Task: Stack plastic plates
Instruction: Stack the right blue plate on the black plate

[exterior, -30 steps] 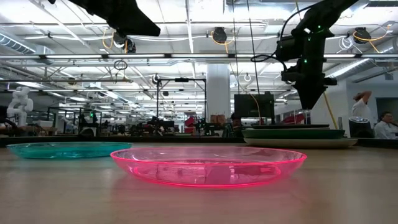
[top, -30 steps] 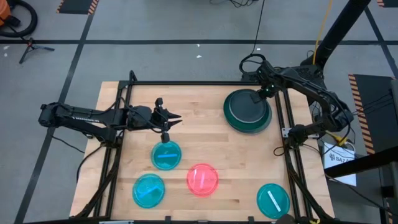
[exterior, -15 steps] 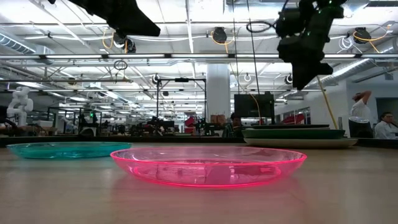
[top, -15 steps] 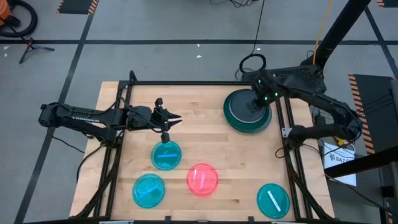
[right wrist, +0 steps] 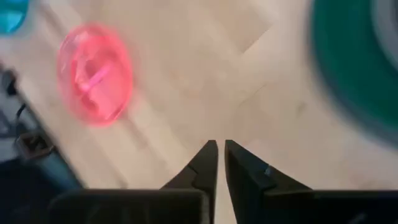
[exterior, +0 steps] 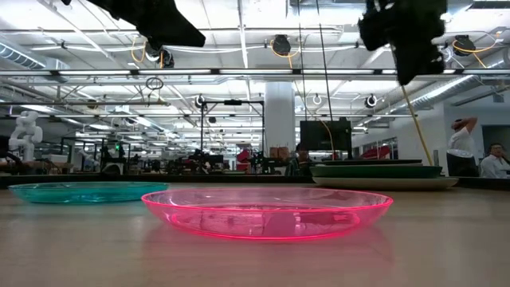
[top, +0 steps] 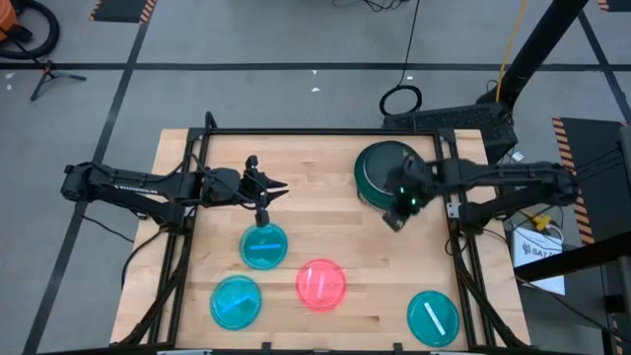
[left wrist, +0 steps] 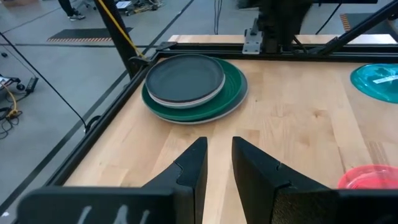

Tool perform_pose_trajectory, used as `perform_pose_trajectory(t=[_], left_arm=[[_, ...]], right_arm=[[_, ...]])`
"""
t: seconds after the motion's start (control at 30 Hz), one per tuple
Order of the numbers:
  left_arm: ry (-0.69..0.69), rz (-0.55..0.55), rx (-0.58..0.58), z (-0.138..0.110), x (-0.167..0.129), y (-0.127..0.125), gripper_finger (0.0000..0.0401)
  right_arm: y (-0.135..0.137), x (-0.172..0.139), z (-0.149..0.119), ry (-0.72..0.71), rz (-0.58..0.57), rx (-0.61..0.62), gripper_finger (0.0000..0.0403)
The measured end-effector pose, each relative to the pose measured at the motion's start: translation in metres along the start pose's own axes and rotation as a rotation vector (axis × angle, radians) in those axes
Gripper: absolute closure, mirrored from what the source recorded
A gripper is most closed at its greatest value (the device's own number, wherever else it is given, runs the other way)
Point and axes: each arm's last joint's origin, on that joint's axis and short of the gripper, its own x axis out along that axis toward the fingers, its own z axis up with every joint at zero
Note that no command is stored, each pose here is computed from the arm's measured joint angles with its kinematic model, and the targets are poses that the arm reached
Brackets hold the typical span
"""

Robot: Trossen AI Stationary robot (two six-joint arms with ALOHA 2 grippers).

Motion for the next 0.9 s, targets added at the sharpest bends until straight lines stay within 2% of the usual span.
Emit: perform_pose_trajectory(t=[0.3, 0.57, 0.67, 0.9], left_arm=[[-0.008, -0.026, 0.008, 0.001, -0.002, -0.006, 0.0320], [-0.012, -0.039, 0.012, 0.001, -0.002, -0.009, 0.0320], [-0.012, -0.042, 0.012, 0.001, -0.003, -0.010, 0.0320], [-0.012, -0.042, 0.019, 0.001, -0.003, -0.010, 0.0320]], right_arm=[[0.039, 0.024, -0.055, 0.152, 0.008, -0.022, 0.0401], [0.063, 0.069, -0.114, 0.375, 0.009, -0.008, 0.0402], [0.074, 0.086, -0.135, 0.450, 0.005, -0.047, 0.0402], [0.085, 0.117, -0.174, 0.521, -0.040, -0.146, 0.0402]])
